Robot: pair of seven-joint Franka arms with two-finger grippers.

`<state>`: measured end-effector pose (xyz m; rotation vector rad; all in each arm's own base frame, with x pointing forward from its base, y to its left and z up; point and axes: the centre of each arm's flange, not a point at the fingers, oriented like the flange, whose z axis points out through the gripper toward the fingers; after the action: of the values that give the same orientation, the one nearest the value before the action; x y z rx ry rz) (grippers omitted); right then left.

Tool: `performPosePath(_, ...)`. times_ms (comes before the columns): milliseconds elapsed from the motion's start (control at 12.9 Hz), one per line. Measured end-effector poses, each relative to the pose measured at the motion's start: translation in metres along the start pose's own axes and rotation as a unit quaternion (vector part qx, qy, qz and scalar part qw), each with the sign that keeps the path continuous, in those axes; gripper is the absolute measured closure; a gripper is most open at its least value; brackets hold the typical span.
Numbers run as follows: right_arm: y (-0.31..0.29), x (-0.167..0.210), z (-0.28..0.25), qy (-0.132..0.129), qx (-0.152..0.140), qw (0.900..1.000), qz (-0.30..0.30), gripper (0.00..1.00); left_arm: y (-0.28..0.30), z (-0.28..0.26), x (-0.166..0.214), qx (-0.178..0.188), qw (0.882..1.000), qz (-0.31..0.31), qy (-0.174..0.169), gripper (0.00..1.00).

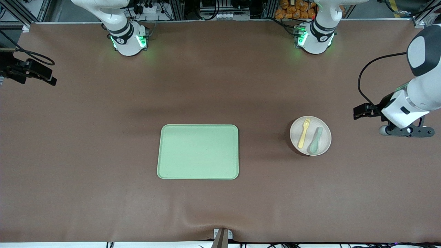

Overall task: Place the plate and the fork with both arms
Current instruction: 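Move the left gripper toward the white plate's rim, then lower the left gripper and grasp the white plate's rim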

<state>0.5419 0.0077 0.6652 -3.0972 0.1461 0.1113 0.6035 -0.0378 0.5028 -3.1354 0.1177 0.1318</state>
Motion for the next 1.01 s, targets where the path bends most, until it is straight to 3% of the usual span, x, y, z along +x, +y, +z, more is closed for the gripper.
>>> performPosePath(465,0.000,0.000,0.000,-0.001,0.000,1.000,0.000,0.00,-0.015,0.038,0.020,-0.043,0.999,-0.003,0.003,0.00)
performPosePath(1006,0.000,-0.001,0.001,-0.003,0.000,1.000,0.000,0.00,-0.016,0.060,0.031,-0.047,0.999,0.019,0.001,0.00)
